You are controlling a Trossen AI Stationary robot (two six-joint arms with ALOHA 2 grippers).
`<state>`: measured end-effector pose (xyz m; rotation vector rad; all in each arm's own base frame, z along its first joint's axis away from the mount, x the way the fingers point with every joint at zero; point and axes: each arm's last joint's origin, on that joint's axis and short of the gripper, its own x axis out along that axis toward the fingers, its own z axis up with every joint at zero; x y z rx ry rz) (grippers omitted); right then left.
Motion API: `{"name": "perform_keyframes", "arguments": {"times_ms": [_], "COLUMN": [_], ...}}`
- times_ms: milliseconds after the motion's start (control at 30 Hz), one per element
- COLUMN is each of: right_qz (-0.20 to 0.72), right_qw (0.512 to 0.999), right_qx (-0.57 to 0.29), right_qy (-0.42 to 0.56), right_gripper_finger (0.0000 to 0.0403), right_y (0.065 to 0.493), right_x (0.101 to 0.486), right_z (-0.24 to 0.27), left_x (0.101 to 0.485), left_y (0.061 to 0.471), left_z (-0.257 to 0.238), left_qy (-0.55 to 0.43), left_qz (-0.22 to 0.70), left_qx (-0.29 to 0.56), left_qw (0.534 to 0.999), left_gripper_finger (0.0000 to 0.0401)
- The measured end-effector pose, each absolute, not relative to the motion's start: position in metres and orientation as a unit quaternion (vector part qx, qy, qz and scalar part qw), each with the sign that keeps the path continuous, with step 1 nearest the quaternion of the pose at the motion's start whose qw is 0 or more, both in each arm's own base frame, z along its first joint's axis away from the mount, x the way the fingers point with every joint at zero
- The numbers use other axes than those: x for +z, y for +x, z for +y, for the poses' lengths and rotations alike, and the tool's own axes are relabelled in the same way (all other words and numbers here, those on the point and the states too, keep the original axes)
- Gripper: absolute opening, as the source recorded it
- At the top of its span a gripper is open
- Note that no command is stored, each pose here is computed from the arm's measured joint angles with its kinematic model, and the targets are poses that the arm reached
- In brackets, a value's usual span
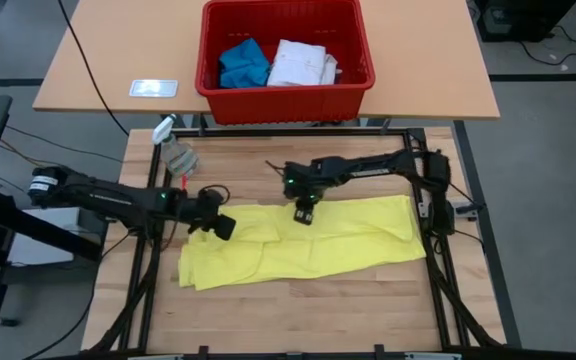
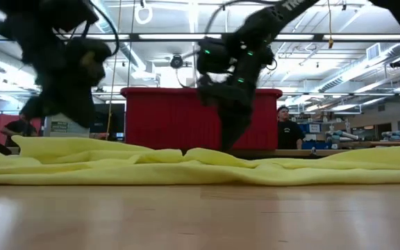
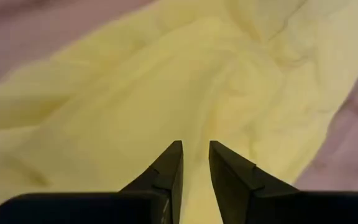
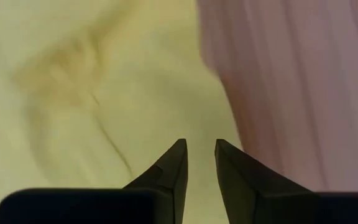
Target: Fold Laundry from Bin
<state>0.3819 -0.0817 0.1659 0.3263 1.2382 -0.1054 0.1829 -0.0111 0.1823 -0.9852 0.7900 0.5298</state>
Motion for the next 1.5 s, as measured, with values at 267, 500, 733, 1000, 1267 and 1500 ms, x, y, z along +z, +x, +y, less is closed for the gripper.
{"name": "perform_keyframes", "arguments": {"times_ms": [267,500,733,1000,1267,1500], "right_qz": [0.588,0.59,0.566,0.562,0.496,0.461], "right_qw": [0.775,0.748,0.737,0.716,0.7,0.696], "right_qx": [-0.106,-0.158,-0.208,-0.202,-0.221,-0.16], "right_qy": [0.205,0.259,0.306,0.361,0.464,0.527], "right_gripper_finger": [0.0073,0.0054,0.0032,0.002,0.0018,0.0018], "right_y": [0.296,0.243,0.23,0.239,0.247,0.252], "right_x": [0.147,0.125,0.126,0.123,0.123,0.13], "right_z": [-0.077,-0.06,-0.035,0.008,0.063,0.095], "left_x": [0.137,0.123,0.117,0.113,0.112,0.12], "left_y": [0.187,0.195,0.202,0.202,0.208,0.226], "left_z": [-0.017,-0.005,0.024,0.061,0.083,0.101], "left_qy": [-0.47,-0.436,-0.414,-0.392,-0.388,-0.366], "left_qz": [0.406,0.437,0.448,0.419,0.388,0.386], "left_qx": [0.285,0.282,0.24,0.237,0.231,0.206], "left_qw": [0.73,0.734,0.755,0.784,0.803,0.821], "left_gripper_finger": [0.005,0.0039,0.0038,0.0038,0.0038,0.0038]}}
